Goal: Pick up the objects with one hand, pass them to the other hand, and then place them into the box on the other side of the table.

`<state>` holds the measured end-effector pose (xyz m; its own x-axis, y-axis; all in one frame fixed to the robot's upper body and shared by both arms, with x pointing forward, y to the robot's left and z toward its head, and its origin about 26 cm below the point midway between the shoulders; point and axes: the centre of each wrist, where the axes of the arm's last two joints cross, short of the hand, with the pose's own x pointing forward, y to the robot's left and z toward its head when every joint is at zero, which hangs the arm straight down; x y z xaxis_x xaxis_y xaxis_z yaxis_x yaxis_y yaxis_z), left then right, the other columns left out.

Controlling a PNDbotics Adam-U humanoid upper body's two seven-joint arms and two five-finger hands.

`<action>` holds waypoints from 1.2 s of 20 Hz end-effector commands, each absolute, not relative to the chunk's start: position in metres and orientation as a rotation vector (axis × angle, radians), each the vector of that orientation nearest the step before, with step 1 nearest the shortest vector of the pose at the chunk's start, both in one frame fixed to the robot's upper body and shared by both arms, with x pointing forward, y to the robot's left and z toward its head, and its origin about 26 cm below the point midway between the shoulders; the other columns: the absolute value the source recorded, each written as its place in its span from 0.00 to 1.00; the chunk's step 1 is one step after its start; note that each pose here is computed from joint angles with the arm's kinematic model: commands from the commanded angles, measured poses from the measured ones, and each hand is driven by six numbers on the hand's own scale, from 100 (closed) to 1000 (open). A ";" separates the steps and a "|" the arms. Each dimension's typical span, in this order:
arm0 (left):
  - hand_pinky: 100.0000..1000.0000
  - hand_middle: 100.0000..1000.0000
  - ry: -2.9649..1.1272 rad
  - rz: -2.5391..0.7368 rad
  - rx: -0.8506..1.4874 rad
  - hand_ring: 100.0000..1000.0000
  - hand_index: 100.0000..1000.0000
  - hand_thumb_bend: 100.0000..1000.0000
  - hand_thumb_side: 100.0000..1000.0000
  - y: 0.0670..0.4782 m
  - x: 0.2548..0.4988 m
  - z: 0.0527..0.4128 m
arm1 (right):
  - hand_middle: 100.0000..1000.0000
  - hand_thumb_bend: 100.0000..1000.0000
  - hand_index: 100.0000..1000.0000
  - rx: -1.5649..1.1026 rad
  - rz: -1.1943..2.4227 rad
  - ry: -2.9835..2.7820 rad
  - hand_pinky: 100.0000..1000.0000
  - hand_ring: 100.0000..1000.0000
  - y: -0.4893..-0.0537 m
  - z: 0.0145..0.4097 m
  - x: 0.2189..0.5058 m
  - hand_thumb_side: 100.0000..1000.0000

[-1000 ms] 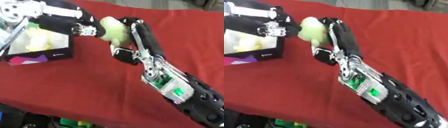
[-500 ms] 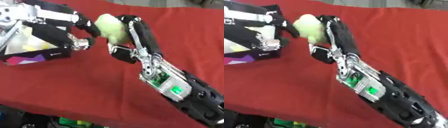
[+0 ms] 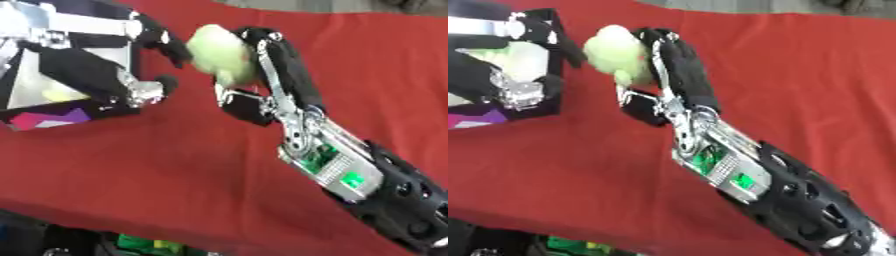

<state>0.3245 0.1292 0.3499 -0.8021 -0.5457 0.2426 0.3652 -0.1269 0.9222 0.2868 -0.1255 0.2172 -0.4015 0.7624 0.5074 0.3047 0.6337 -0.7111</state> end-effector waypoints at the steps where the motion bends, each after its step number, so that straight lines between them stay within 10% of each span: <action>1: 1.00 0.78 -1.578 -1.934 0.265 0.95 0.92 0.00 0.52 0.145 0.309 0.369 | 0.39 0.00 0.46 -0.861 0.627 -2.021 0.64 0.42 -0.126 0.226 0.284 0.00; 24: 1.00 0.77 -1.577 -1.757 0.193 0.94 0.91 0.00 0.68 0.141 0.330 0.368 | 0.39 0.00 0.47 -0.978 0.703 -2.184 0.63 0.42 -0.117 0.226 0.281 0.00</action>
<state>0.3314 0.1407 0.3598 -0.7251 -0.5908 0.3537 0.4016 0.0545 0.9142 0.2843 -0.1180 0.2179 -0.4902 0.7945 0.3584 0.4234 0.5765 -0.6988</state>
